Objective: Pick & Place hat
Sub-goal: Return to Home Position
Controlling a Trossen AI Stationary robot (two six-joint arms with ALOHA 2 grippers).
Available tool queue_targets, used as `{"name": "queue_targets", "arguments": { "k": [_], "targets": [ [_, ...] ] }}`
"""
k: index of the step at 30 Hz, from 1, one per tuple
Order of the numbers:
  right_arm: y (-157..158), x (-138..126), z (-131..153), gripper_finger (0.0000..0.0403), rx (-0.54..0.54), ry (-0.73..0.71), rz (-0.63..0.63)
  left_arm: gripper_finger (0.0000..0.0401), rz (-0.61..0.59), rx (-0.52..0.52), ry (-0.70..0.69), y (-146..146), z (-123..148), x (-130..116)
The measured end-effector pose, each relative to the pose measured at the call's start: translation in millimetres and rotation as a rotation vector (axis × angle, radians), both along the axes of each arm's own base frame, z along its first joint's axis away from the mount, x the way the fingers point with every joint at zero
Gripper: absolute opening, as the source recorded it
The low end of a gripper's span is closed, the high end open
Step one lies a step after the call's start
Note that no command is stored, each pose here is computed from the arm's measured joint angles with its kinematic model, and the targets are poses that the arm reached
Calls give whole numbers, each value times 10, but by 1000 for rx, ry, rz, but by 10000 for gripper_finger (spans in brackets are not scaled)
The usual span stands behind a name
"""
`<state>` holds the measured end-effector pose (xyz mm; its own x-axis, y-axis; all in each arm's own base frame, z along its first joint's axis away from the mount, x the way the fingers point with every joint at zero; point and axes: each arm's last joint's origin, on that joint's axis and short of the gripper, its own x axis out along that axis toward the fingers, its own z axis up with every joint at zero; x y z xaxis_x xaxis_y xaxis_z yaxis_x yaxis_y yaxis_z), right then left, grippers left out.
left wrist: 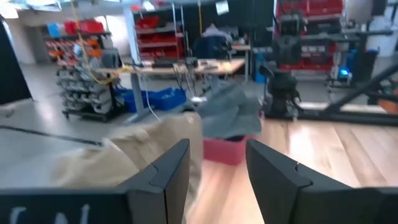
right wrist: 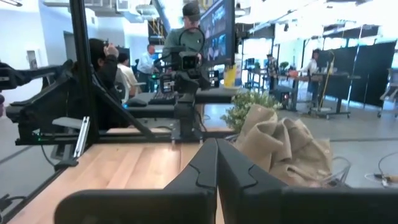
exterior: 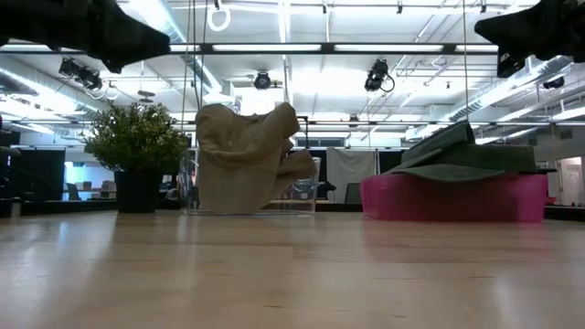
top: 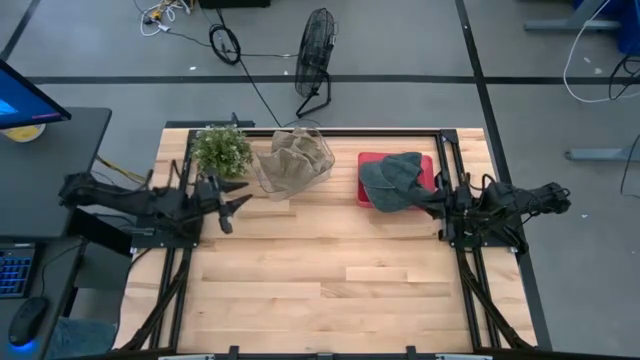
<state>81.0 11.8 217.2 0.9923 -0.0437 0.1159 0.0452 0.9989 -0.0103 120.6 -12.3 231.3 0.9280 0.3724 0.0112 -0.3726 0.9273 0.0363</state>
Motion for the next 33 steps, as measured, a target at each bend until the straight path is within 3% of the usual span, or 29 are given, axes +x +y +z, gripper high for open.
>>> {"name": "queue_targets", "arguments": {
  "k": [7, 17, 28, 33],
  "targets": [
    [3, 13, -35, 4, 9, 5, 2, 160, -14, -11, -2, 34, -1, -133],
    [33, 131, -384, 4, 19, -5, 3, 160, -34, -40, -1, 33, -16, -150],
    [33, 132, -400, 4, 21, 14, 4, 160, -87, -51, -4, 17, -16, -145],
    [33, 130, -385, 4, 20, 1, 3, 160, -101, -79, -24, -8, -273, -105]
  ]
}}
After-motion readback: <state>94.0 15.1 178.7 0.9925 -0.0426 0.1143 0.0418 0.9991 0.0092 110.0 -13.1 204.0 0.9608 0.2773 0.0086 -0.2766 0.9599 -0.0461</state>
